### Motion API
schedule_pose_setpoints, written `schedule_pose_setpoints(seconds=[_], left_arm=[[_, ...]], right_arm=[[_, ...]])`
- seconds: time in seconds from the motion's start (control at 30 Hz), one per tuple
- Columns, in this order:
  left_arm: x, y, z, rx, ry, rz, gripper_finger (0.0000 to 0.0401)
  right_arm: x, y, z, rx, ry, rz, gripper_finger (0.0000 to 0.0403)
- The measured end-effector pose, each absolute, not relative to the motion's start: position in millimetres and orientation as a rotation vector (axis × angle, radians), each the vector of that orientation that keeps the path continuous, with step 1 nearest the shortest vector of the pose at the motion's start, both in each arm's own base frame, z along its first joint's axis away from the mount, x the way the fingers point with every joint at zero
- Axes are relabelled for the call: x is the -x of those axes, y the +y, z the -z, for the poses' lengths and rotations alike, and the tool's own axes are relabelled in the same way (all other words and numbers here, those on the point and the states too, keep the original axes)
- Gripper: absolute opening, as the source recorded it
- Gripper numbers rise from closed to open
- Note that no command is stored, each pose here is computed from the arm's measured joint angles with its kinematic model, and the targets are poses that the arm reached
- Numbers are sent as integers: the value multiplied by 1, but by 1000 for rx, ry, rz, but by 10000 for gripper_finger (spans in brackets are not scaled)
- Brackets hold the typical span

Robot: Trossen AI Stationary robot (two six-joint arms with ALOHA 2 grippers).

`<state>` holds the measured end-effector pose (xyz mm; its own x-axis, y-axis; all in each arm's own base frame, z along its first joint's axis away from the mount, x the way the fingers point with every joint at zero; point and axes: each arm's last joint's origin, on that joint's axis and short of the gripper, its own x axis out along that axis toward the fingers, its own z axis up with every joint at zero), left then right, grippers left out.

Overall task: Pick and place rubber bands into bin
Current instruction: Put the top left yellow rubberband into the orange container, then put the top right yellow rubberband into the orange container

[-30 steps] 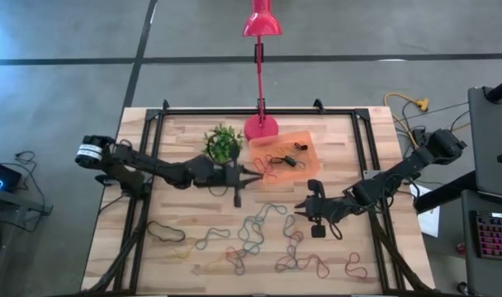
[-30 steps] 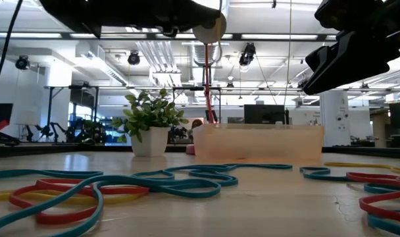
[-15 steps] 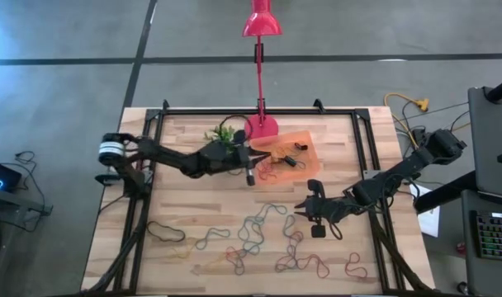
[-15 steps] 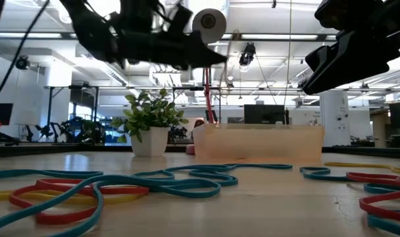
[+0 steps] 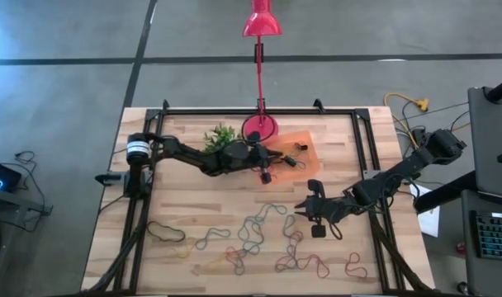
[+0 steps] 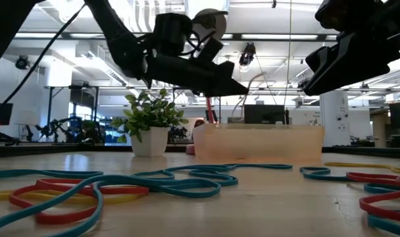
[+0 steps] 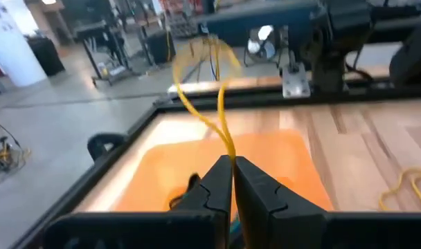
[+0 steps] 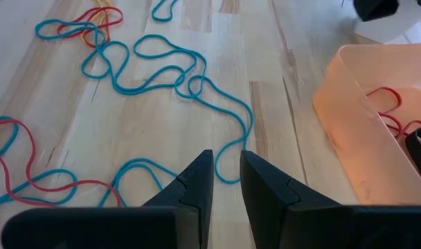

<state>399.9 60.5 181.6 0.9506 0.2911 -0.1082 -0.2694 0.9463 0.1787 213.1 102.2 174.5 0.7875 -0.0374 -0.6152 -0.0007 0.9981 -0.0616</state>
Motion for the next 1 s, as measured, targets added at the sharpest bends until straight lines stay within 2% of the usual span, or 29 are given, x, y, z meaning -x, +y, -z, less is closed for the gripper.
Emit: schedule_pose_setpoints(seconds=[0.13,0.37,0.53,0.6,0.77,1.0], left_arm=[[-401,61,-180,-163,167,-281,13],[-401,60,-180,-163,167,-280,77],[-400,57,-180,-164,186,-270,107],[-399,54,-181,-165,217,-258,112],[-392,44,-190,-168,295,-225,114],[-374,25,-210,-173,411,-151,114]], right_arm=[[-212,102,-173,64,669,21,61],[-211,101,-171,50,682,25,61],[-203,100,-163,-41,824,-4,61],[-197,99,-158,-103,935,-5,61],[-180,92,-149,-236,1148,138,61],[-175,91,-150,-374,1196,191,63]])
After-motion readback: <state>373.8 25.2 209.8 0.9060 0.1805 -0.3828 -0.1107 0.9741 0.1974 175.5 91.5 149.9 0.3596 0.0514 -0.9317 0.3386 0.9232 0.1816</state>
